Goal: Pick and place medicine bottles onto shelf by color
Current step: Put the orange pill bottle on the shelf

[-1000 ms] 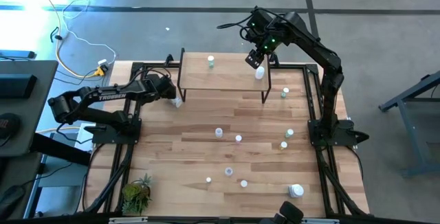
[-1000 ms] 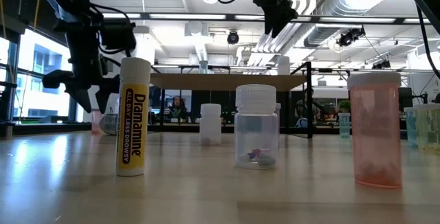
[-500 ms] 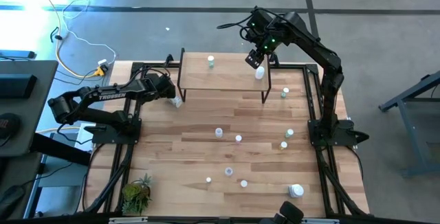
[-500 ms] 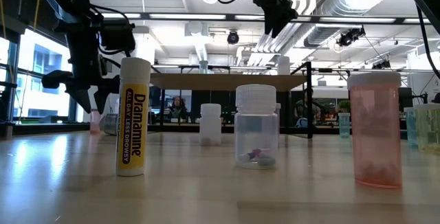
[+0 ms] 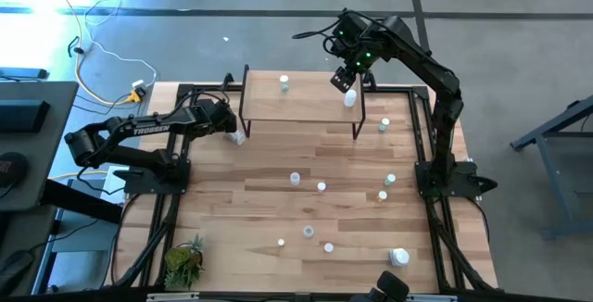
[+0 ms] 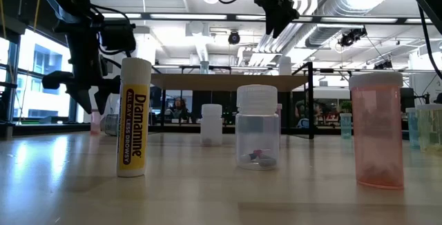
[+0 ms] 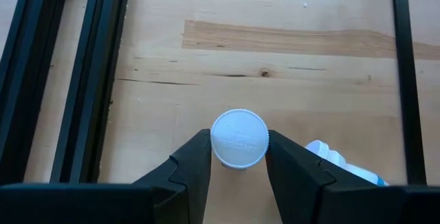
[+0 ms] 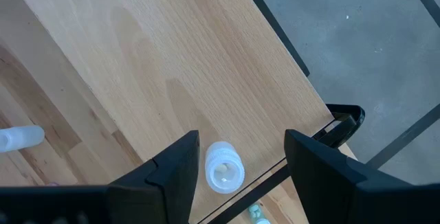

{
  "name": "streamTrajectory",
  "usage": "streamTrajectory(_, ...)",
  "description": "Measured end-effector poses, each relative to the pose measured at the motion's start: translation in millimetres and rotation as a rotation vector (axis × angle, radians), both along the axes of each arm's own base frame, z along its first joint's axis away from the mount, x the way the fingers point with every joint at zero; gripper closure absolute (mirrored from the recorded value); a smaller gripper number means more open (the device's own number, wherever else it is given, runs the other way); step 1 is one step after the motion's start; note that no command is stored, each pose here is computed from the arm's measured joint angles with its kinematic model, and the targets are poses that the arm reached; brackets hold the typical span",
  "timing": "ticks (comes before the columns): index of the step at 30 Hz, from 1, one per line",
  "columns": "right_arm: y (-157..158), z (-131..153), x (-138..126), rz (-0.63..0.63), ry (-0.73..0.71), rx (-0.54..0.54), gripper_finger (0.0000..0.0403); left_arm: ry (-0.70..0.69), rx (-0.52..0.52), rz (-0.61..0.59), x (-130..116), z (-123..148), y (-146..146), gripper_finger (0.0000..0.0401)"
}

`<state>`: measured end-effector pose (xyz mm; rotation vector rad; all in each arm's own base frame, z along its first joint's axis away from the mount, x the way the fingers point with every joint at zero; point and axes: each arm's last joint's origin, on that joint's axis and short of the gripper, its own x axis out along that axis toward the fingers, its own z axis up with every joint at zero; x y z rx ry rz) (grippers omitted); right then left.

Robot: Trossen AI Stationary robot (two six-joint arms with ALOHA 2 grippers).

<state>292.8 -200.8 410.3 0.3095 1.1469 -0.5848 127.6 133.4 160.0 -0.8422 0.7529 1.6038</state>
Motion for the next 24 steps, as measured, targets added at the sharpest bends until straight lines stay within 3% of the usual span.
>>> streamTrajectory(16, 0, 0, 0, 0.000, 0.000, 0.000, 0.0199, -0.027, -0.016, -0.018, 0, 3, -1, 0.0292)
streamTrajectory(24, 0, 0, 0, 0.003, 0.001, -0.001, 0.0199, -0.037, 0.031, -0.038, -1, 29, -1, 0.0294)
